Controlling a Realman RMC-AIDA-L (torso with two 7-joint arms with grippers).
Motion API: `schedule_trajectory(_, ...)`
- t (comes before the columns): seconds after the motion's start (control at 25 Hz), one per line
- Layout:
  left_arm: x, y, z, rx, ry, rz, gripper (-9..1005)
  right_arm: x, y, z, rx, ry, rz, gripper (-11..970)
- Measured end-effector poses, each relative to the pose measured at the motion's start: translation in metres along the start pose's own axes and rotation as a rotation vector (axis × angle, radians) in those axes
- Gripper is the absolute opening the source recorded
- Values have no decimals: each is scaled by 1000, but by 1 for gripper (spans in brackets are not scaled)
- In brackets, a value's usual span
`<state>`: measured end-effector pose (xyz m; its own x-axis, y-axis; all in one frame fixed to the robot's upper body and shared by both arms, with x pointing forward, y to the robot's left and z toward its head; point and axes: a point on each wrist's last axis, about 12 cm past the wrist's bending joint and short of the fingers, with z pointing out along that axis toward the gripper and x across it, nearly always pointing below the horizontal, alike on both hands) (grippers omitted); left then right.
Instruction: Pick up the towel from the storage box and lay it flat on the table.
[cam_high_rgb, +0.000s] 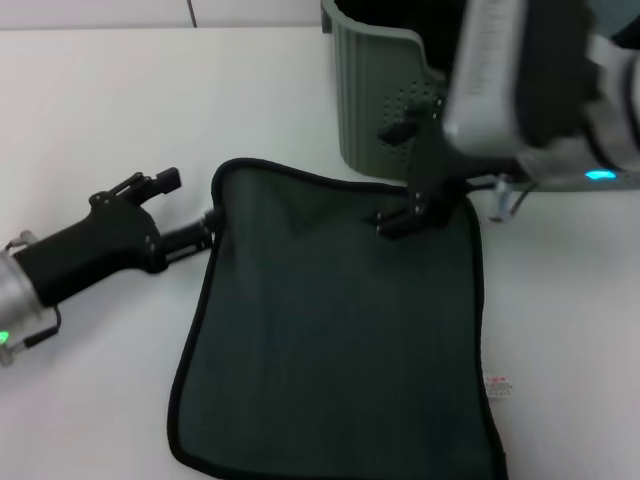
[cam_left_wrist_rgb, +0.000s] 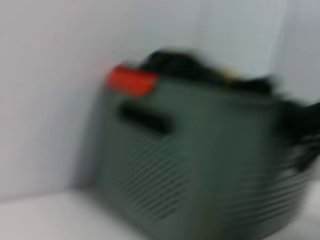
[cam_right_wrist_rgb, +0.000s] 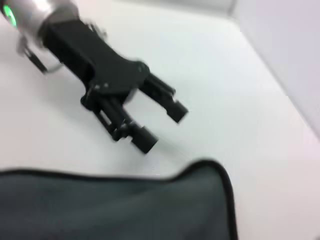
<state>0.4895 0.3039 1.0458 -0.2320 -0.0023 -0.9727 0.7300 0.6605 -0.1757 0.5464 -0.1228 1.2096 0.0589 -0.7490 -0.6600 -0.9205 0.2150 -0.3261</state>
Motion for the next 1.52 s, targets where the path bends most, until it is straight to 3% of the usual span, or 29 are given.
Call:
schedule_trajectory(0.12, -10, -13, -9, 126, -80, 52, 859, 11, 9, -18, -28, -131, -12, 844)
schedule_trajectory(0.28, -25, -25, -23, 286, -192, 130, 882, 26, 20, -44, -114, -320, -39, 888)
schedule_trajectory(0.48, -35, -31, -28, 388, -240, 152, 894, 50, 28, -69, -257, -533, -42, 888)
schedule_trajectory(0.68, -41, -37, -28, 479, -269, 170, 894, 68, 30, -77, -332, -688, -46, 888)
schedule_trajectory(1.04, -47, -44, -31, 575, -301, 185, 895, 84, 36, -71, -326, -758, -67, 888)
schedule_trajectory(1.52, -45, -48, -33, 582, -316, 188, 895, 95, 38, -65, -305, -790, -54, 888)
